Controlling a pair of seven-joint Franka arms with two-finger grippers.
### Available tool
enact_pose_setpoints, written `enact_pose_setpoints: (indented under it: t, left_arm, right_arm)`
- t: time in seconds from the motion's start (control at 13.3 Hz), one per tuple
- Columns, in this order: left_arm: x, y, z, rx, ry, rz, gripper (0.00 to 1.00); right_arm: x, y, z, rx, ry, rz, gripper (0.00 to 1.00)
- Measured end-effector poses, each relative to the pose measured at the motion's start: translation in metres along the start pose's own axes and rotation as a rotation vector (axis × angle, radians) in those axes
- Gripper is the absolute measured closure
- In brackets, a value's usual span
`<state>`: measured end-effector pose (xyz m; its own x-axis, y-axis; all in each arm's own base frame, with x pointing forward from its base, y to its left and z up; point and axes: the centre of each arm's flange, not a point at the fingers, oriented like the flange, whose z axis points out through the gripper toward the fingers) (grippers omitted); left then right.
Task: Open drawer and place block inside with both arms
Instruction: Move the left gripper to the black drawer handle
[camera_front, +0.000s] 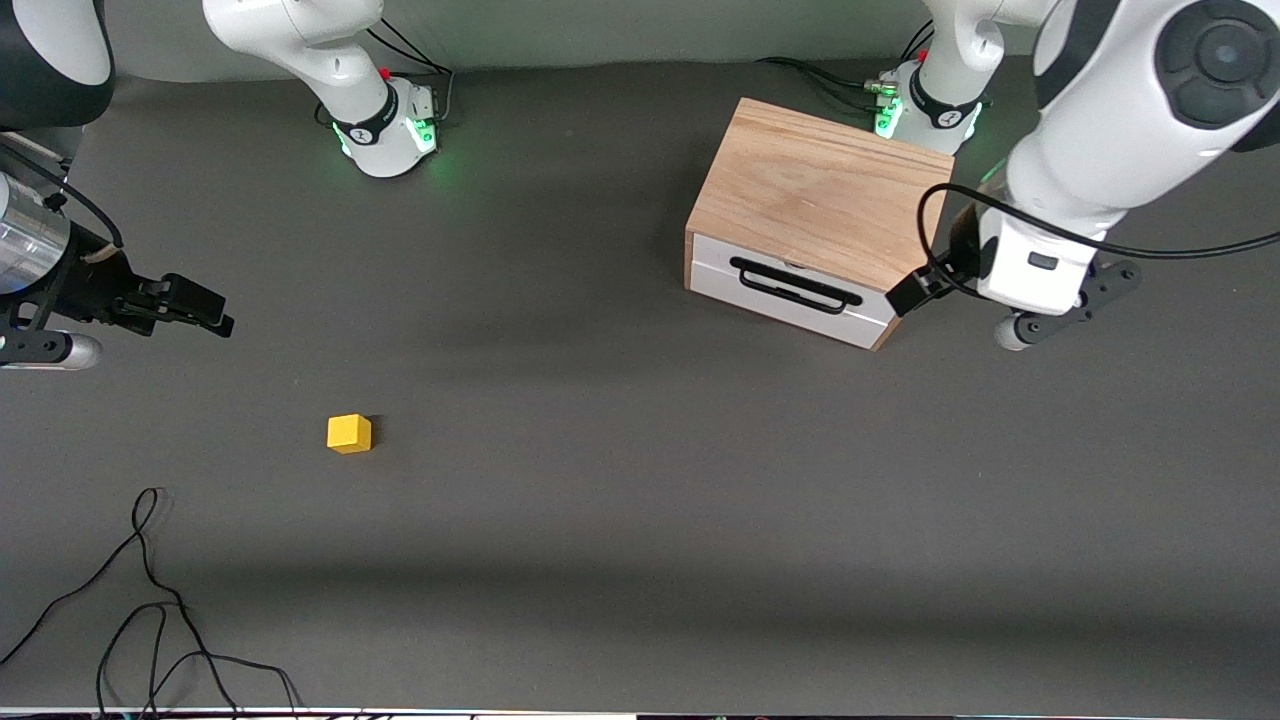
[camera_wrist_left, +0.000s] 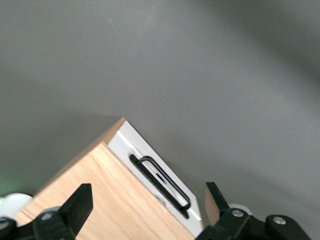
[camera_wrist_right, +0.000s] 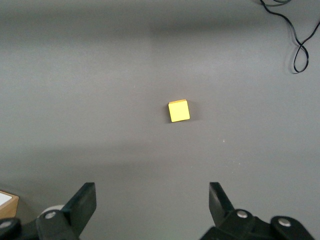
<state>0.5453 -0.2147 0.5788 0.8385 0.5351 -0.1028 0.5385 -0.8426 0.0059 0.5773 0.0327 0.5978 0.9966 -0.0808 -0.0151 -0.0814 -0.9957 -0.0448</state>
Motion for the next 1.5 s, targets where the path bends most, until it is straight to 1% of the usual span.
enact_pose_setpoints:
  t: [0.38,0.53,0.68,0.9,1.2,1.43,1.5]
  left_arm:
    - [-0.039,0.037,0.012,-0.014,0.010,-0.243,0.00]
    - [-0.051,0.047,0.019,-0.006,0.007,-0.308,0.00]
    - [-0.053,0.050,0.021,-0.007,-0.007,-0.362,0.00]
    - [-0.053,0.049,0.022,-0.002,-0.027,-0.395,0.00]
    - [-0.056,0.044,0.033,0.068,-0.054,-0.398,0.00]
    - [-0.056,0.045,0.040,0.089,-0.063,-0.402,0.00]
    - [-0.056,0.047,0.043,0.095,-0.064,-0.423,0.00]
  right_arm:
    - [0.000,0.000,0.000,0.000,0.000,0.002,0.00]
    - [0.000,0.000,0.000,0.000,0.000,0.002,0.00]
    - [0.000,0.000,0.000,0.000,0.000,0.002,0.00]
    - [0.000,0.000,0.000,0.000,0.001,0.001,0.00]
    - [-0.003,-0.020,-0.001,0.000,0.002,-0.032,0.00]
    - [-0.004,-0.025,-0.004,0.001,0.008,-0.042,0.00]
    - [-0.004,-0.026,-0.004,0.001,0.009,-0.042,0.00]
